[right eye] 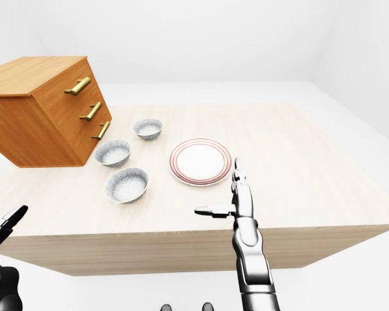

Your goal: Put the bowl at the front on the plate.

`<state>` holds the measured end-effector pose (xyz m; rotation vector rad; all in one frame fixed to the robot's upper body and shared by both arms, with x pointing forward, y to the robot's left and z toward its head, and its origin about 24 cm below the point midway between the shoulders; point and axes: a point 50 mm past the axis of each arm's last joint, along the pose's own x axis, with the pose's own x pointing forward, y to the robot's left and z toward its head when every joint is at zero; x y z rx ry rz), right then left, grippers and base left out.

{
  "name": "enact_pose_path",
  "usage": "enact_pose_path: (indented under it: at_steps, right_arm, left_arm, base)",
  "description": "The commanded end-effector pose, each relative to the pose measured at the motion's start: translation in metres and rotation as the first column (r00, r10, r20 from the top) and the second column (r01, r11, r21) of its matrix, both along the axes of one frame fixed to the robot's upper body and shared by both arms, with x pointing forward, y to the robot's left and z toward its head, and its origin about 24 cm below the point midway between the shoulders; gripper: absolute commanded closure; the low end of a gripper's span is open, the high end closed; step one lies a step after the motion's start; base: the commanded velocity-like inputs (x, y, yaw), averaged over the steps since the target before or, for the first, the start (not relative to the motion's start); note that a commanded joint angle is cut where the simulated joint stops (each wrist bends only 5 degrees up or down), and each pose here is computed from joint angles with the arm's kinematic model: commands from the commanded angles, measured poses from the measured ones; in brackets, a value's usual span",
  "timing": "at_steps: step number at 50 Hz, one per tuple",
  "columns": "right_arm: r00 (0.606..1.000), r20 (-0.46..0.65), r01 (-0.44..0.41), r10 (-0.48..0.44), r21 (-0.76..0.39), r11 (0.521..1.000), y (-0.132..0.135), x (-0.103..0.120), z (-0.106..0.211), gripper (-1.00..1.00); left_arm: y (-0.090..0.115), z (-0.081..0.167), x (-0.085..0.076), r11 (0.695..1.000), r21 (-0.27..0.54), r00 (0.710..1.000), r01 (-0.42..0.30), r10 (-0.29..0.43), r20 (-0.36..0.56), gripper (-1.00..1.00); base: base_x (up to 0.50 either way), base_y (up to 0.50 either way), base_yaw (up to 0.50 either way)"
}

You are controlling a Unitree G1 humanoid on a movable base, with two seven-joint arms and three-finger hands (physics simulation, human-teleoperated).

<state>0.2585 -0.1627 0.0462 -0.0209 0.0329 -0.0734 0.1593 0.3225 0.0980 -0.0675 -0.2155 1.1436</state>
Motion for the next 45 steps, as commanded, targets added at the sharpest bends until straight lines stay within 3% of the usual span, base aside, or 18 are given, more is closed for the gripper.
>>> enact_pose_path:
  at_steps: [1,12,45]
  right_arm:
    - [0.998,0.055,0.003,-0.003,-0.008,1.0,0.0021,-0.0032,0.0126,-1.0]
    - [0.999,0.044,-0.002,0.003,-0.006,1.0,0.0022,-0.0023,0.0101,-1.0]
    - [0.999,0.042,-0.007,0.008,-0.01,1.0,0.0024,-0.0017,0.0096,-1.0]
  left_arm:
    - [-0.0003,-0.005,0.0025,1.0,-0.012,1.0,0.006,-0.006,-0.019,-1.0]
    - [-0.0005,-0.0061,0.0018,1.0,-0.017,1.0,0.007,-0.008,-0.022,-1.0]
    - [-0.0006,-0.0022,-0.001,1.0,-0.002,1.0,-0.002,0.002,-0.011,-1.0]
  base:
    - [0.0,0.0,0.0]
    - [0.0,0.0,0.0]
    - [0.18,0.0,0.0]
